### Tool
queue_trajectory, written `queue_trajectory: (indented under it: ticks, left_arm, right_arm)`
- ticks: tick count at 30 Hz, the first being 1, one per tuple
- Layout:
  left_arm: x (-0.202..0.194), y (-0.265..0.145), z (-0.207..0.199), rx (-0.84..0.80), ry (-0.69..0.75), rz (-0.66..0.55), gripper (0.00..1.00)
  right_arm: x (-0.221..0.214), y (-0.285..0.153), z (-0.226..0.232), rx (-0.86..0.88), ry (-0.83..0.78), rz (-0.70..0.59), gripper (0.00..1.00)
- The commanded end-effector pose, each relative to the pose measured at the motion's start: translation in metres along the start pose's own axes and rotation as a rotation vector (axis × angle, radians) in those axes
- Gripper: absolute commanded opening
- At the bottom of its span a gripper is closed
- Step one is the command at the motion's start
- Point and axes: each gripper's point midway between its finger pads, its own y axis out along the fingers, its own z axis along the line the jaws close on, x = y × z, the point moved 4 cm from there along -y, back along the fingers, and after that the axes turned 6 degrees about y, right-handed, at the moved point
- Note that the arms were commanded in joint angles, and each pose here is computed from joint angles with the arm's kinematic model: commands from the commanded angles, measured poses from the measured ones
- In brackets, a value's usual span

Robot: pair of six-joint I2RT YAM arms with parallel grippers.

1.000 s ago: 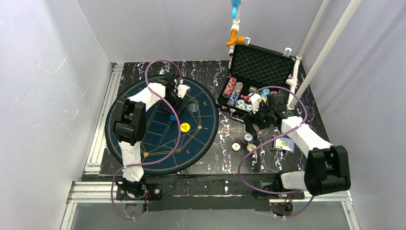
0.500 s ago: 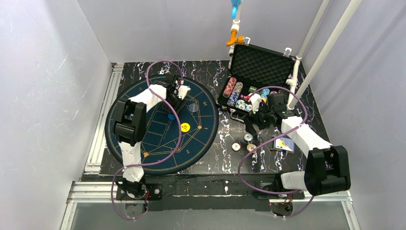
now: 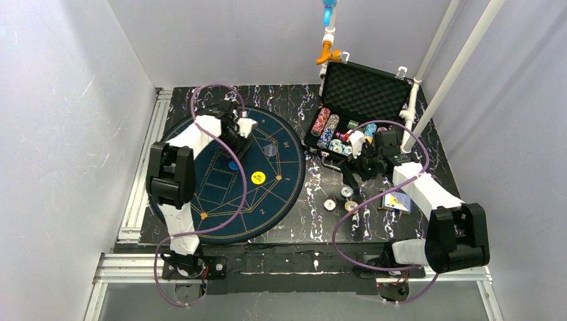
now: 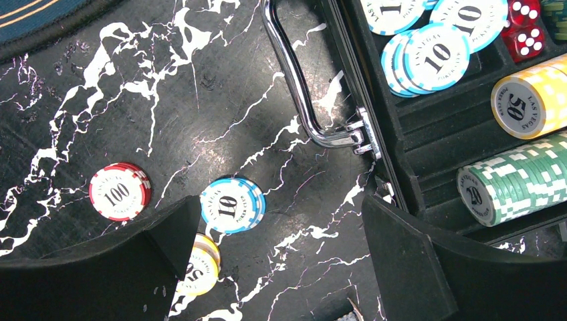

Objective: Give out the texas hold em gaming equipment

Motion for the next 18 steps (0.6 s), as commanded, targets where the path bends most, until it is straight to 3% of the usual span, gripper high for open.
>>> queue_trajectory:
  ticks: [1,8,18]
  left_arm:
    - [-0.012,-0.072,-0.002,-0.023,-0.032,-0.097,0.27]
    - [-0.056,-0.106,-0.006,-0.057,-0.061,-0.106,0.26]
    - [-0.128,-0.098,-0.037,-0.081,-0.058,-0.048,0.25]
  right_arm:
    - [0.021,-0.010,-0.002,-0.014,-0.044,-0.060,1.00]
    - [0.021,-0.010,-0.001,-0.008,-0.045,-0.065,1.00]
    - [0.022,-0.012,0.000,-0.001,-0.048,-0.073,1.00]
